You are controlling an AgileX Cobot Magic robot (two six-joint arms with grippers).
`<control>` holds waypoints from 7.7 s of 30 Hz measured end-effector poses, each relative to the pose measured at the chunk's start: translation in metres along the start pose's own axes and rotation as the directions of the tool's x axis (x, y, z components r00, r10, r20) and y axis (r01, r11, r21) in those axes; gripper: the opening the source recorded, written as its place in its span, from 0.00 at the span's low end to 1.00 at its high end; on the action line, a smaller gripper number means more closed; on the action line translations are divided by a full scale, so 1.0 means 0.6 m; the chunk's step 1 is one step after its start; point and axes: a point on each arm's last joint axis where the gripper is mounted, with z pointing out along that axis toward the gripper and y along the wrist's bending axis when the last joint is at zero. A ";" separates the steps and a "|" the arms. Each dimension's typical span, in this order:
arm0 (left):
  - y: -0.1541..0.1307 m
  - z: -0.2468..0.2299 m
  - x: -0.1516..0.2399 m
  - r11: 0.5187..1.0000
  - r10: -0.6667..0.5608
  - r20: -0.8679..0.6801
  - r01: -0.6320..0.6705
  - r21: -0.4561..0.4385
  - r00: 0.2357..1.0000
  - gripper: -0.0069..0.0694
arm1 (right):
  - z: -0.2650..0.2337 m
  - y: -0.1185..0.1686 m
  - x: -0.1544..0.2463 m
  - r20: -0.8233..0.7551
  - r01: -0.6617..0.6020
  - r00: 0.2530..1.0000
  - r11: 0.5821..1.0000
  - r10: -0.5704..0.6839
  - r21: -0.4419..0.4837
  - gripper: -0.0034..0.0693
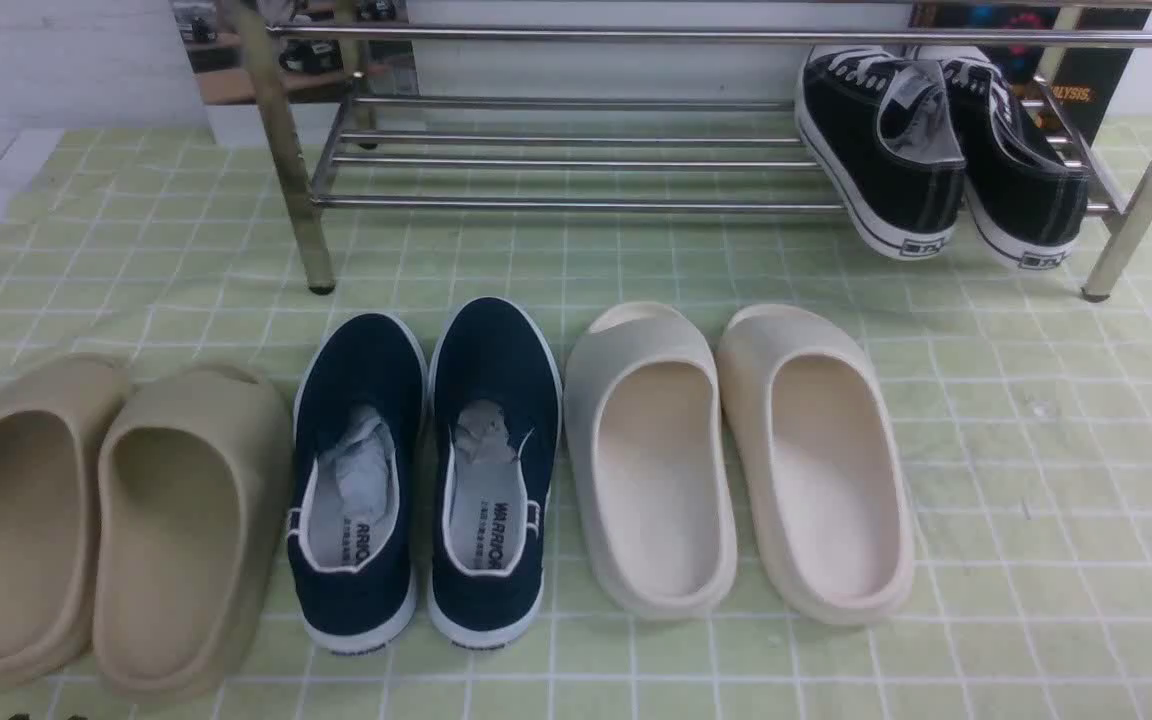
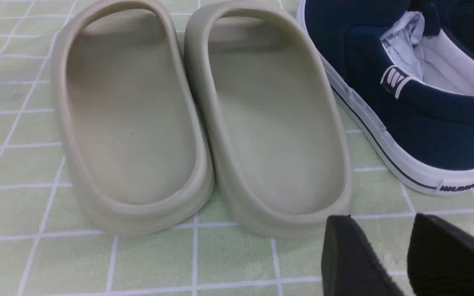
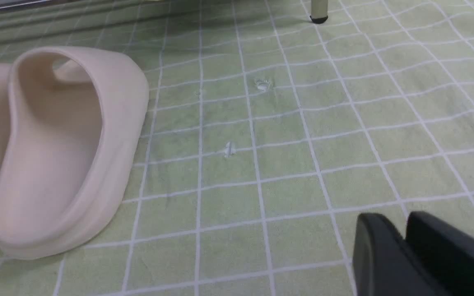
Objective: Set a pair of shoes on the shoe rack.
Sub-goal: Use the left arm to grab the shoe closest to it, then use the left arm to put a shoe into the shoe rack, then use the left arm to grab the shoe closest to it
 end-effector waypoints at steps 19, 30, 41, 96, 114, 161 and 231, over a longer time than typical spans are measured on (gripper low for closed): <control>0.000 0.000 0.000 1.000 0.002 0.002 -0.002 0.000 1.000 0.40 | 0.000 0.000 0.000 0.000 0.000 1.000 1.000 0.000 0.000 0.28; -0.001 0.000 -0.018 1.000 0.002 0.127 -0.003 0.008 0.992 0.40 | 0.000 0.000 0.000 0.000 0.000 1.000 1.000 0.000 0.000 0.31; -0.004 -0.014 -0.064 1.000 -0.008 0.432 -0.004 0.027 0.902 0.40 | 0.000 0.000 0.000 0.000 0.000 1.000 1.000 0.000 0.000 0.33; -0.079 0.364 -0.196 0.971 -0.228 -0.690 0.216 -0.105 0.687 0.51 | 0.000 0.000 0.000 0.000 0.000 1.000 1.000 0.000 0.000 0.37; -0.090 0.364 -0.330 0.975 -0.205 -0.638 0.210 -0.069 0.742 0.11 | 0.000 0.000 0.000 0.000 0.000 1.000 1.000 0.000 0.000 0.38; -0.139 0.660 -0.468 0.949 -0.289 -0.389 0.315 0.003 0.875 0.59 | 0.000 0.000 0.000 0.000 0.000 1.000 1.000 0.000 0.000 0.38; -0.170 0.371 -0.337 0.976 -0.094 -0.743 0.209 0.064 0.663 0.07 | 0.000 0.000 0.000 0.000 0.000 1.000 1.000 0.000 0.000 0.38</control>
